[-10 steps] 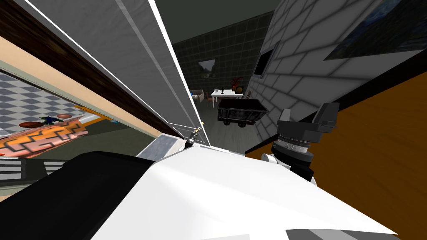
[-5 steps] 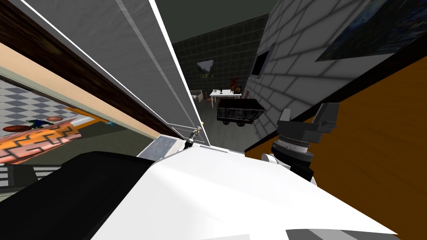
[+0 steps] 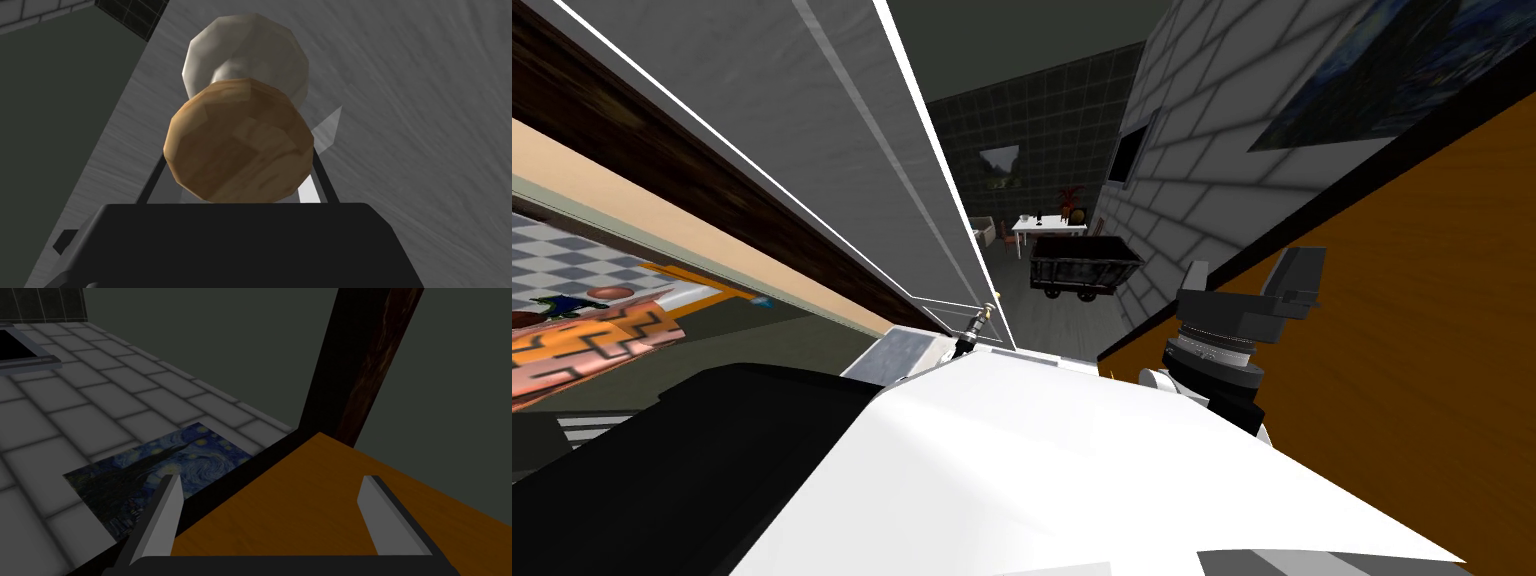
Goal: Pull the door open
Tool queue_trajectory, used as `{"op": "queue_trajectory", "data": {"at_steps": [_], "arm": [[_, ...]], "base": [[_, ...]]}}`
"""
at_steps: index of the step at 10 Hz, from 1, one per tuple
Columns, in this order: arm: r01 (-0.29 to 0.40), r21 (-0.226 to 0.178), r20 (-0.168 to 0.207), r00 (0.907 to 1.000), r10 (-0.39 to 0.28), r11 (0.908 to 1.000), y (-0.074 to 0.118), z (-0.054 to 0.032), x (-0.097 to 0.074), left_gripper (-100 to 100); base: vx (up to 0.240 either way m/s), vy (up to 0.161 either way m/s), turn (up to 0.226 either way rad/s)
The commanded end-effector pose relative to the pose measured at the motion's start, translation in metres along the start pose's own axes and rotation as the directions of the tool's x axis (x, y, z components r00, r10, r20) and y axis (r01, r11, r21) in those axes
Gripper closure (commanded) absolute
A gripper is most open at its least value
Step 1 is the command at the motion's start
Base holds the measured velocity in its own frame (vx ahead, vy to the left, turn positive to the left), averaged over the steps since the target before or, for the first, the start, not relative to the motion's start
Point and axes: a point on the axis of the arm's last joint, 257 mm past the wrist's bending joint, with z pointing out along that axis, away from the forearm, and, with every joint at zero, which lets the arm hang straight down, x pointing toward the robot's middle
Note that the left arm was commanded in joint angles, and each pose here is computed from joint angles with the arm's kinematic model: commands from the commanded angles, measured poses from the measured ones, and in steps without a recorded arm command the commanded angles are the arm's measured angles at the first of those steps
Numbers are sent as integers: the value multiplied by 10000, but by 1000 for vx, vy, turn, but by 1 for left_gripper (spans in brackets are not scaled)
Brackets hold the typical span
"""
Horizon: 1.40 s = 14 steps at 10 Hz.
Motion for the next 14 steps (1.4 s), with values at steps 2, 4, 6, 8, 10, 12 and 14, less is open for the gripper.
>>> {"op": "queue_trajectory", "data": {"at_steps": [2,4,6,8,10,12,14], "arm": [[703,-43,-38,9975,-703,9975,-23,-11,69,100],[1524,-134,110,9883,-1523,9882,-8,9,47,100],[2116,-171,198,9772,-2113,9772,1,20,35,100],[2607,-202,288,9652,-2600,9652,10,31,23,100],[3106,-225,381,9501,-3097,9503,20,41,11,100],[3606,-240,477,9320,-3592,9324,29,51,0,100],[4080,-247,574,9120,-4062,9126,39,61,-11,100]], "base": [[-37,17,-53],[-51,26,-96],[-44,28,-56],[-43,29,-61],[-41,20,-55],[-37,20,-61],[-75,34,-87]]}}
